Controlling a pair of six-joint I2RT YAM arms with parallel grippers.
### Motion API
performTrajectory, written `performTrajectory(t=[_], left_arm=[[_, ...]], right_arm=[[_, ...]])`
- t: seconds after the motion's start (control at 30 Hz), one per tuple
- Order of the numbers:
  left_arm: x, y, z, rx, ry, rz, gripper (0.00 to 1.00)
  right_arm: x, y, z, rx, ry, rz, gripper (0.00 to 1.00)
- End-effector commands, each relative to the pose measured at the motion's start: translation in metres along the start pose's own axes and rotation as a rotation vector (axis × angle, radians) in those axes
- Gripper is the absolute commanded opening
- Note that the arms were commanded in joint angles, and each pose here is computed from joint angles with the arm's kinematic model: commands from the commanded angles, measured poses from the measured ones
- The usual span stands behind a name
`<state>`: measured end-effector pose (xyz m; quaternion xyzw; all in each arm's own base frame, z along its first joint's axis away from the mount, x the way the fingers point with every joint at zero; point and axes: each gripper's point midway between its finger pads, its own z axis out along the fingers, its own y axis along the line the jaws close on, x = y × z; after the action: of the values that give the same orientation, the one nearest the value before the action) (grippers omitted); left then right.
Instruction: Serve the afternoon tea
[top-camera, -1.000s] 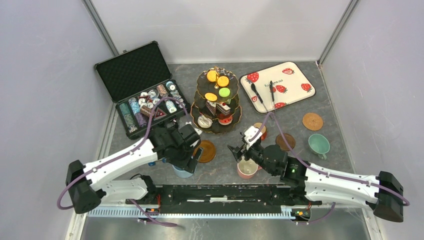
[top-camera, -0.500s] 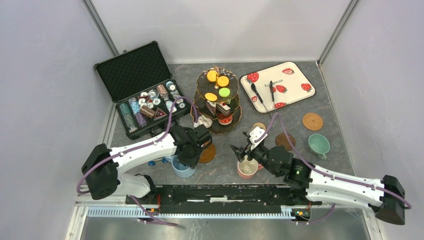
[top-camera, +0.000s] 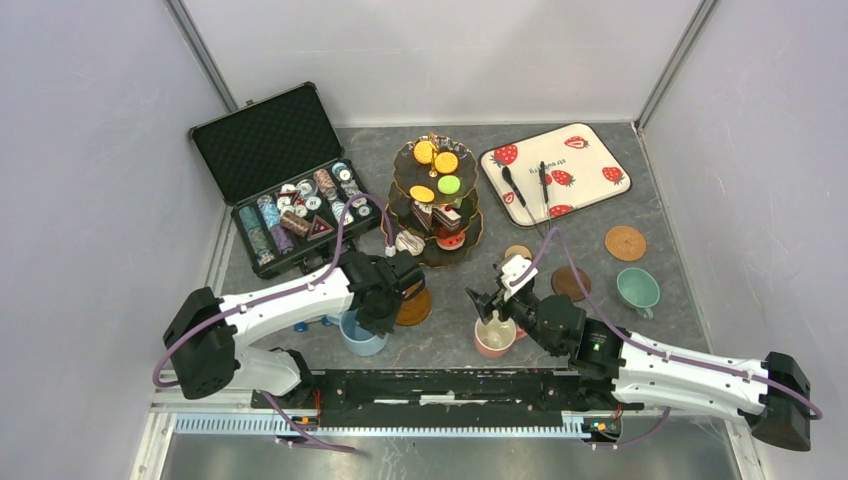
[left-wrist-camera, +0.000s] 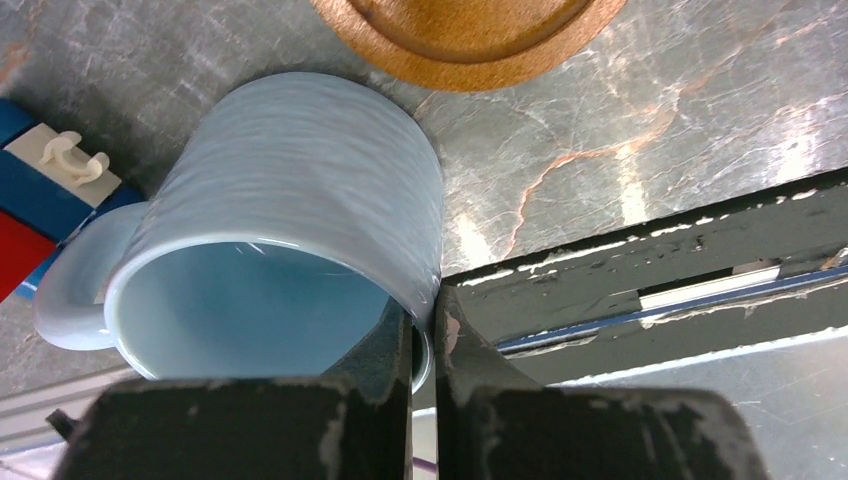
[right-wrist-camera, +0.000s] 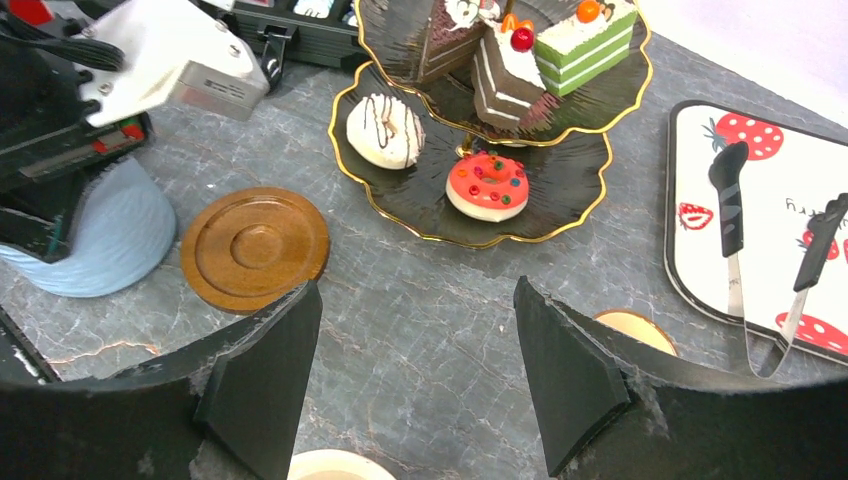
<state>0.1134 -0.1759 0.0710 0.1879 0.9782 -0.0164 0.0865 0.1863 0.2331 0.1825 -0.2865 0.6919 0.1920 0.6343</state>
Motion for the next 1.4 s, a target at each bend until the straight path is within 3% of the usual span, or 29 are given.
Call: performTrajectory(t=[0.0,0.27,0.7,1.37], left_arm=[[-0.011,0.003,-0.030,-0.016,-0.062,-0.053,0.02],[-0.062,-0.013,-0.070,-0.023,-0.199,-0.002,0.02],[-0.117,-0.047,-0.043,-0.026,-0.265,0.076,0.02],[-0.104,-0.063,-0.016,-0.006,-0.209,0.096,0.02]], right_arm=[[0.000,-0.011,-0.001,0.054,-0.012,-0.006,0.78],[-0.005,-0.020,-0.004,0.101,-0.033,0.007,0.78],[-0.009,-0.031,-0.010,0.147,-0.035,0.012,0.79],[-0.001,-0.033,-0.009,0.165,-0.012,-0.002,0.81]])
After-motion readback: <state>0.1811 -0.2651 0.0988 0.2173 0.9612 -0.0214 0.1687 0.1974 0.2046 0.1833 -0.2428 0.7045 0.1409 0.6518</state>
